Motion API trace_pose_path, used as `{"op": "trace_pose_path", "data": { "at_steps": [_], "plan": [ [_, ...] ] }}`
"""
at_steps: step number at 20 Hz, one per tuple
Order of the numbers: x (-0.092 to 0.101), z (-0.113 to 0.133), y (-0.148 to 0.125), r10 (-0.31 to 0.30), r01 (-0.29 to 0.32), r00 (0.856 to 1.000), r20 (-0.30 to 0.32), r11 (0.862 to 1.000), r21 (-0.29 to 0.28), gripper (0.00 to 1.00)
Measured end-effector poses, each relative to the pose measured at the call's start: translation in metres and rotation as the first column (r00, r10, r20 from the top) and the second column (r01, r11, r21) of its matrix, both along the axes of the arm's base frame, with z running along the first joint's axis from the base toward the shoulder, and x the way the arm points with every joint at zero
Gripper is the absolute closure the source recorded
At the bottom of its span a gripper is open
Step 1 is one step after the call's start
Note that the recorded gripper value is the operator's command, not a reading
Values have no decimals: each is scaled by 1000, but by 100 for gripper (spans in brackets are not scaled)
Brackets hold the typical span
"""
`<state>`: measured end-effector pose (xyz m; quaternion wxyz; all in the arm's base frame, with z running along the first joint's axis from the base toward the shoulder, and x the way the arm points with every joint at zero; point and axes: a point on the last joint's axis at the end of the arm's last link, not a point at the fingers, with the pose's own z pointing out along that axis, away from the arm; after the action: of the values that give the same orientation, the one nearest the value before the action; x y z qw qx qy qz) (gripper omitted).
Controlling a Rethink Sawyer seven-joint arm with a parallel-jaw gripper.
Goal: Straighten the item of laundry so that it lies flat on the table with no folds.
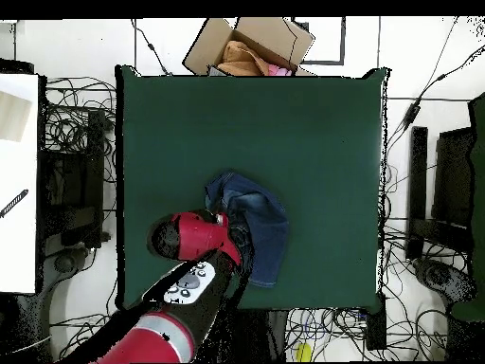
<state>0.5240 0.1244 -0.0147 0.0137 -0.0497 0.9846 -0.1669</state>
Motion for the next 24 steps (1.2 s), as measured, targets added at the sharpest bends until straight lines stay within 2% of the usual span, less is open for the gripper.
{"op": "trace_pose_path", "data": {
  "at_steps": [7,14,24],
  "plan": [
    [7,5,16,4,-6,999,-45,999,-39,100],
    [11,7,18,2,-7,998,-62,998,-69,100],
    [21,13,20,-25,15,991,-128,996,-85,100]
  ]
}}
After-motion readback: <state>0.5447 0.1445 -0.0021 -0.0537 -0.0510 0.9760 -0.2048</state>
